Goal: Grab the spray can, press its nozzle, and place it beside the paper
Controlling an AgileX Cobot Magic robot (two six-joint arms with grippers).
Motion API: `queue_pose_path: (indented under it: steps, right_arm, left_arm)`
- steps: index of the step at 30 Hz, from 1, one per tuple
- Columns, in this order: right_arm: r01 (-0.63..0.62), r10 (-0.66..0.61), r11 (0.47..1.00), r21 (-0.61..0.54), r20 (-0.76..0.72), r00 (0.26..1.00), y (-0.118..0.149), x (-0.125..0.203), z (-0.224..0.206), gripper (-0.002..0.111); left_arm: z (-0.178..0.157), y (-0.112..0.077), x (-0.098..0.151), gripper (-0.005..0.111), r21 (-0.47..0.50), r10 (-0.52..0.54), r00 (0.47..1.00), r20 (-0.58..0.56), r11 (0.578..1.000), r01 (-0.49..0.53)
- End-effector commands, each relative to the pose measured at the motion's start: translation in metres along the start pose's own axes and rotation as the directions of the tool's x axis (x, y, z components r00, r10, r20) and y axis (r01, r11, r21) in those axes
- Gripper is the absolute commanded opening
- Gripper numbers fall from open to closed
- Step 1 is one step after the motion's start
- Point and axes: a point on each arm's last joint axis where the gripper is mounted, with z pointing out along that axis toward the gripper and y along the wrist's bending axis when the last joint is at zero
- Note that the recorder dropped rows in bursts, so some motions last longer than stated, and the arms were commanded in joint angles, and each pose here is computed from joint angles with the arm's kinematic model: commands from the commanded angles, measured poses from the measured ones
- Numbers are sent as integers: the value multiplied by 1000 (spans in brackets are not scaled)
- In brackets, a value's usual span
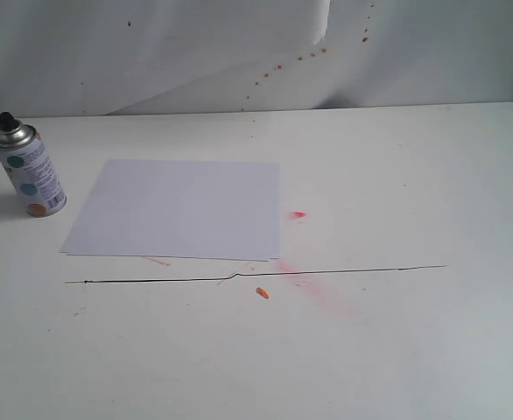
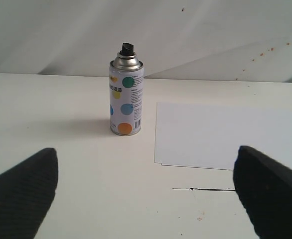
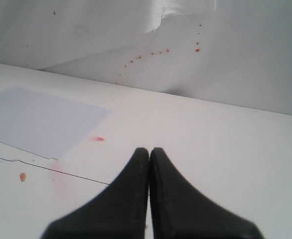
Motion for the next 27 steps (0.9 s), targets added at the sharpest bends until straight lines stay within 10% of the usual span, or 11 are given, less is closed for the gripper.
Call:
queue_pose_path:
  steps: [1,27]
  right_arm:
    - [42,-42,999,9,-34,999,-1,4,-1,0]
    - [-98,107,991,87,-108,988,-4,15,-7,0]
  left_arm:
    - [0,0,1,89,6,3,1000,6,1000,-3]
    - [0,0,1,89,6,3,1000,6,1000,-3]
